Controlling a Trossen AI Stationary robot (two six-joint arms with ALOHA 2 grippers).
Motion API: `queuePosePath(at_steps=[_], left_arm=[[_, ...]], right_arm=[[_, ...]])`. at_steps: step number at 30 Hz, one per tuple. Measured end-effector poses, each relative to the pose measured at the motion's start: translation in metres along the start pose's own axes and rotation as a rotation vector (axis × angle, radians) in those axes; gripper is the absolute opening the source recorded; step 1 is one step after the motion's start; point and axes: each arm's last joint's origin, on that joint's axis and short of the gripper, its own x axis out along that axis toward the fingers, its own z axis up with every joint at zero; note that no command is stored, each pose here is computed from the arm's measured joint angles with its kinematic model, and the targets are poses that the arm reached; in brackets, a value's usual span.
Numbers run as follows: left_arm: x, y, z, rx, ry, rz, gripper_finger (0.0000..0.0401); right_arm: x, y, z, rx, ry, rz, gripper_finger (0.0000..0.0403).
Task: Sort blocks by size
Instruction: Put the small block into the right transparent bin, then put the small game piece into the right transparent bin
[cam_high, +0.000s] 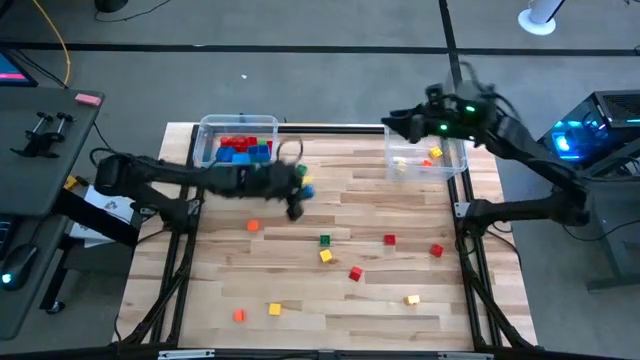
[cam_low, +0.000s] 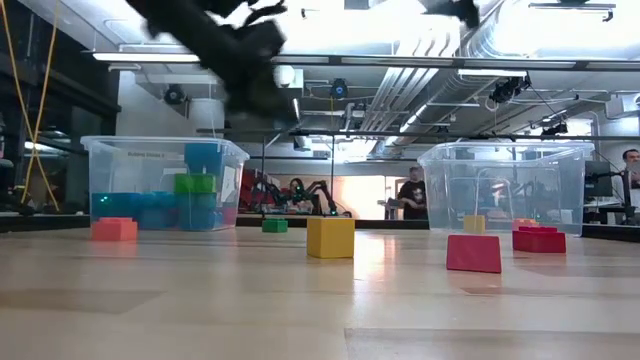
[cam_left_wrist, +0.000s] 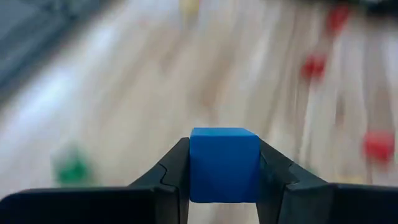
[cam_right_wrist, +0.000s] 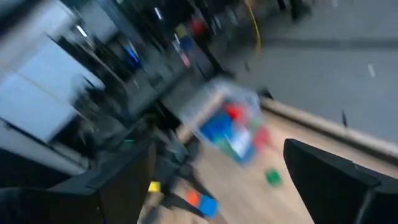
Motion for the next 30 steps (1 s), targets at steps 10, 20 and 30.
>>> queuePosePath(at_steps=[10, 20, 30], left_arm=[[0.080, 0.022, 0.109, 0.122, -0.224, -0.094, 0.0093], [0.150, 0.012, 0.158, 0.151, -0.340, -0.135, 0.0093], [0.203, 0.013, 0.166, 0.192, -0.519, -0.048, 0.0225]], right_arm=[[-0.025, 0.043, -0.004, -0.062, -0.276, -0.001, 0.0350], [-0.013, 0.053, -0.003, -0.100, -0.390, -0.056, 0.0350], [-0.007, 0.054, -0.002, -0.120, -0.408, -0.067, 0.0350]])
